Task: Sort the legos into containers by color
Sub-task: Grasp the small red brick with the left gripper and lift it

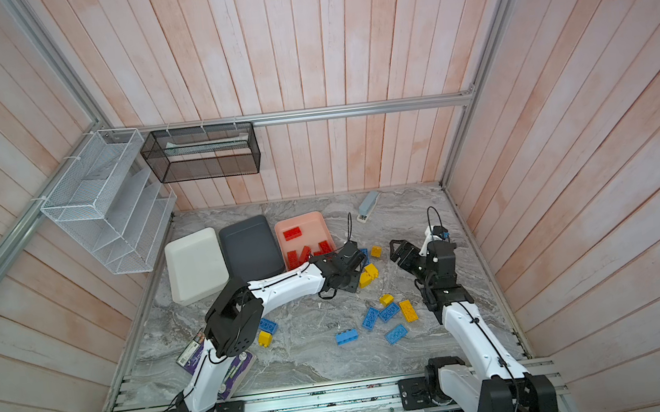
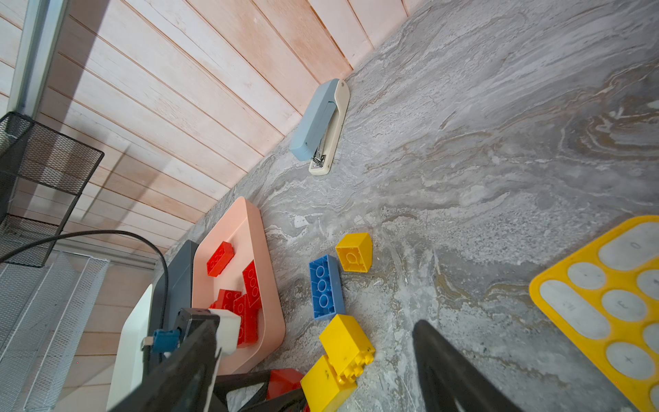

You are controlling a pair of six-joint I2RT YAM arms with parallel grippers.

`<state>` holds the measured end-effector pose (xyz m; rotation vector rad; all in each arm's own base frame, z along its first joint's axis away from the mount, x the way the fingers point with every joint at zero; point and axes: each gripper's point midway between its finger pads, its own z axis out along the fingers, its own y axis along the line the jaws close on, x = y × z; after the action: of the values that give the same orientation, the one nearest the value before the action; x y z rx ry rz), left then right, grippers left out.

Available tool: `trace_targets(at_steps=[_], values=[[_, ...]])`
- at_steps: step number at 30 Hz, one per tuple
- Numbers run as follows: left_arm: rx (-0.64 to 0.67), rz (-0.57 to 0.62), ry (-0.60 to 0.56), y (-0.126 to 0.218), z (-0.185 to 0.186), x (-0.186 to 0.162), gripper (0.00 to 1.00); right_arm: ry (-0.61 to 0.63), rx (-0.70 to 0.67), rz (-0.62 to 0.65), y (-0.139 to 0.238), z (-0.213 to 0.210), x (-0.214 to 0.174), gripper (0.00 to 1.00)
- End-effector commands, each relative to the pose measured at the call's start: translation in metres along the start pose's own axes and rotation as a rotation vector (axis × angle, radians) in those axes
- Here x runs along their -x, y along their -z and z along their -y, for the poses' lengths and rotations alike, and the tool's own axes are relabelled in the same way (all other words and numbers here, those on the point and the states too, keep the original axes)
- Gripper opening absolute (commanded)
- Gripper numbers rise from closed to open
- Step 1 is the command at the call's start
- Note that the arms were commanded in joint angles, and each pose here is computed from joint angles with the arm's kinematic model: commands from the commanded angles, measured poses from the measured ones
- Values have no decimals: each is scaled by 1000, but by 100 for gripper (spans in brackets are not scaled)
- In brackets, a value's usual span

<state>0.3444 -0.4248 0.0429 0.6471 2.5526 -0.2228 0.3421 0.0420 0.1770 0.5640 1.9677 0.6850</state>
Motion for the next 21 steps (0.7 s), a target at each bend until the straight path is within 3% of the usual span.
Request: trace_targets(at_steps=[1, 11, 21], values=[[-12, -4, -6, -3, 2, 0, 45, 9, -5, 15, 2, 1, 0, 86], [-29, 19, 1, 13, 2, 6, 39, 16, 1, 17, 3, -2, 0, 86], [-78, 117, 18, 70, 3, 32, 39, 13, 37, 4, 2, -6, -6, 86]])
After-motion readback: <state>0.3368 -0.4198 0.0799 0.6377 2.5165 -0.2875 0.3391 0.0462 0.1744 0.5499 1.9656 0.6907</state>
